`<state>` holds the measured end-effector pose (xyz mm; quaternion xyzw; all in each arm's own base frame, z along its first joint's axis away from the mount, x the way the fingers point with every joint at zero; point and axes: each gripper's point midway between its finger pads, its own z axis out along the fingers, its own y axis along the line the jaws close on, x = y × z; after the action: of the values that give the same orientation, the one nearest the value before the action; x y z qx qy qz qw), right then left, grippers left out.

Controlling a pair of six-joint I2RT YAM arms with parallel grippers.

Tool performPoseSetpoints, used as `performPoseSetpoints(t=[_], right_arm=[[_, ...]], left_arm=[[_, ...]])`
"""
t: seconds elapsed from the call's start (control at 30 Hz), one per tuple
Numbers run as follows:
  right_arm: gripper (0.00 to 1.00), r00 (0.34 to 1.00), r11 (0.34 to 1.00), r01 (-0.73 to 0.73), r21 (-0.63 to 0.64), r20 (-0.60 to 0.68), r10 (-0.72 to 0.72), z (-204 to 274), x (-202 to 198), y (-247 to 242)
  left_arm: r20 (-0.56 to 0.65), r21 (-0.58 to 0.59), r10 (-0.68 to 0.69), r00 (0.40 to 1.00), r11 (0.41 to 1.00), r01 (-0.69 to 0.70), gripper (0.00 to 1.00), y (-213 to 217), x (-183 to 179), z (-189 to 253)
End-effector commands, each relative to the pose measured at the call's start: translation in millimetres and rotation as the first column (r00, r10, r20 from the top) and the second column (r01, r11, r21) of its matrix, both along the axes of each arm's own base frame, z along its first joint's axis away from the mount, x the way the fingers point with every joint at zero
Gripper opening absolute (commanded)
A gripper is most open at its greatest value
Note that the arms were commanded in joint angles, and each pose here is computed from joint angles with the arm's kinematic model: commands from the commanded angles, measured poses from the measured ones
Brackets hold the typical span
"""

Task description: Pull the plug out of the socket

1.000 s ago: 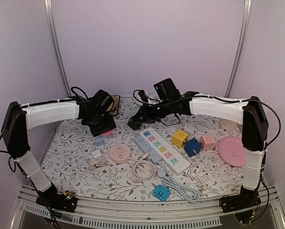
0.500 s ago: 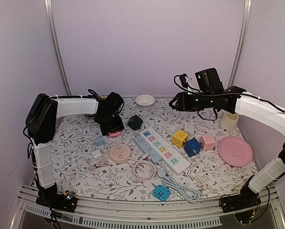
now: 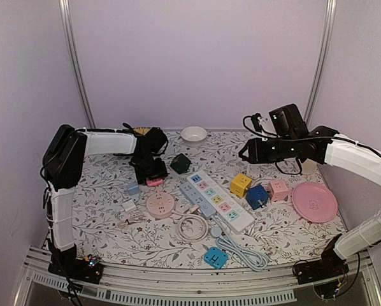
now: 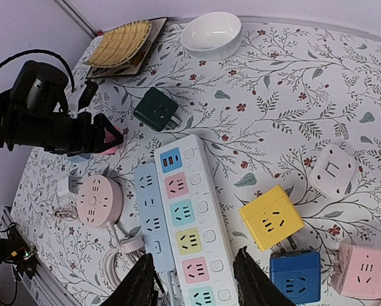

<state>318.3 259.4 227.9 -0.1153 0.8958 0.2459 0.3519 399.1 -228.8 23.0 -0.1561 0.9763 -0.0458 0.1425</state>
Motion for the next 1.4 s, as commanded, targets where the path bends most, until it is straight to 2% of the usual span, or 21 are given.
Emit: performPoseSetpoints(t=[0.0, 0.23, 0.4, 0.5, 0.7, 0.77, 0.93, 1.17, 1.37], right_arm=[[0.43, 1.000, 1.000, 0.011, 0.005, 0.021, -0.011, 9, 2, -4], [0.46, 1.000, 1.000, 0.003, 0.010, 0.025, -0.003, 12, 3, -1], [0.52, 1.000, 1.000, 0.004, 0.003, 0.017, -0.004, 7, 4, -2], [0.60, 1.000, 1.000, 0.002, -0.002, 0.007, -0.002, 3, 4, 0], [0.83, 1.000, 1.000, -0.006, -0.002, 0.000, 0.006, -1, 7, 3], [0.90, 1.000, 1.000, -0.006, 0.000, -0.005, 0.006, -3, 10, 4], [0.98, 1.000, 1.000, 0.015, -0.003, -0.012, -0.015, -9, 18, 0], [0.99, 0.995, 0.995, 0.095, 0.021, -0.017, -0.095, -12, 40, -24], [1.00, 0.972, 0.972, 0.231, 0.037, 0.024, -0.232, -10, 58, -61]], left_arm=[[-0.009, 0.011, 0.006, 1.000, 1.000, -0.006, 0.77, 6, 7, -5], [0.002, 0.015, 0.004, 1.000, 1.000, -0.004, 0.91, 7, 13, 2], [0.038, 0.006, -0.001, 0.999, 1.000, 0.001, 0.97, 5, 18, 22], [0.072, -0.009, -0.014, 0.997, 1.000, 0.014, 0.97, 3, 20, 38], [0.188, -0.023, -0.048, 0.981, 0.998, 0.053, 0.97, -1, 19, 81], [0.246, -0.018, -0.055, 0.968, 0.998, 0.061, 0.97, 0, 17, 103], [0.356, 0.015, -0.074, 0.932, 0.997, 0.074, 0.97, 8, 7, 140], [0.524, -0.015, -0.085, 0.847, 0.994, 0.109, 0.97, 15, -11, 182], [0.674, -0.038, -0.060, 0.737, 0.993, 0.115, 0.97, 33, -23, 223]])
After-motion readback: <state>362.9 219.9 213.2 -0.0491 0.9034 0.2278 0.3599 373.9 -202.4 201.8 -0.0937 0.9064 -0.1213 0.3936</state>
